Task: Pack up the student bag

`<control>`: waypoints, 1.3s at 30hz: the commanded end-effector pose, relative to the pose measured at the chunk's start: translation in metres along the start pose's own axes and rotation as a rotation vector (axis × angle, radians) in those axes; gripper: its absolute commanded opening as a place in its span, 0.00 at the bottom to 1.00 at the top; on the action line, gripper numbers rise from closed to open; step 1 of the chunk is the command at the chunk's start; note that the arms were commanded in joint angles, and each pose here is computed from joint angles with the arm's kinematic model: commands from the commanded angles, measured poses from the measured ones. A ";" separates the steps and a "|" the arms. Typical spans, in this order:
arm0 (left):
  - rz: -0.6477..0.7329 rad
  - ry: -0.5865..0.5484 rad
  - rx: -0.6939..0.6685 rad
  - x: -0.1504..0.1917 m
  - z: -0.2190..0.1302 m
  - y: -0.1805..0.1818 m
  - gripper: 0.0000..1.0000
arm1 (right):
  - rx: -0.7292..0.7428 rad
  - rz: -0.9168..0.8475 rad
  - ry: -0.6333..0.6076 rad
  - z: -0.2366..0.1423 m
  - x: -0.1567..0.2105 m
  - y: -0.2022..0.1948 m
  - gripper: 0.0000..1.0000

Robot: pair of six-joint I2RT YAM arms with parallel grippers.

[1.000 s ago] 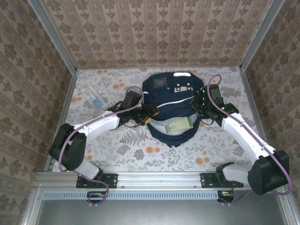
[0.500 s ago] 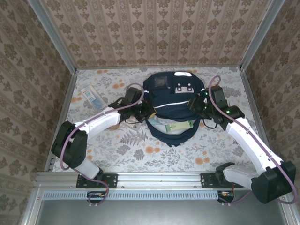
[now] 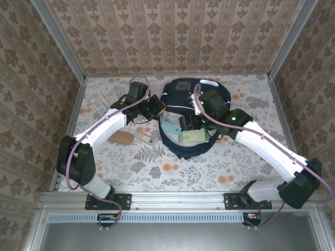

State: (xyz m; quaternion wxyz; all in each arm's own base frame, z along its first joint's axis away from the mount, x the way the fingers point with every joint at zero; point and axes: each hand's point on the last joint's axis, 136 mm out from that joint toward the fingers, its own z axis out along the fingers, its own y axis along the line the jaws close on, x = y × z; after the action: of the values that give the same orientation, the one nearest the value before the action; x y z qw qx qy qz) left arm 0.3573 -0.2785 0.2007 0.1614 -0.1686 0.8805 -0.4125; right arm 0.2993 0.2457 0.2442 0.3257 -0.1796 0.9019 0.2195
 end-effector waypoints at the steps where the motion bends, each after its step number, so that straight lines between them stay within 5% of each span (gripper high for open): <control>1: 0.048 -0.017 0.041 -0.010 -0.007 -0.016 0.00 | 0.043 -0.123 0.053 0.015 -0.002 -0.004 0.66; 17: 0.042 -0.004 0.032 -0.011 -0.008 -0.009 0.00 | 0.164 -0.153 0.042 0.031 -0.018 -0.042 0.70; 27: 0.037 -0.010 0.033 -0.017 -0.007 -0.009 0.00 | -0.057 -0.136 0.159 0.059 0.004 -0.015 0.69; 30: 0.041 -0.010 0.031 -0.019 -0.006 -0.010 0.00 | -0.059 -0.133 0.169 0.061 0.005 -0.015 0.50; 34: 0.056 -0.018 0.010 -0.020 -0.008 -0.007 0.00 | -0.042 -0.127 0.121 0.054 -0.005 -0.016 0.03; 37: 0.068 -0.030 -0.014 -0.021 -0.012 -0.003 0.00 | -0.042 -0.115 0.083 0.048 -0.015 -0.014 0.00; 39: 0.091 -0.048 -0.051 -0.023 -0.019 0.001 0.13 | -0.040 -0.100 0.062 0.044 -0.021 -0.012 0.00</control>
State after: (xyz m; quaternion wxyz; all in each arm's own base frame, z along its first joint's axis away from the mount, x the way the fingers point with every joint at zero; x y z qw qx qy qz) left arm 0.3610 -0.2664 0.1888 0.1513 -0.1605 0.8948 -0.3883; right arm 0.3376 0.2556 0.1886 0.2631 -0.2476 0.9125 0.1920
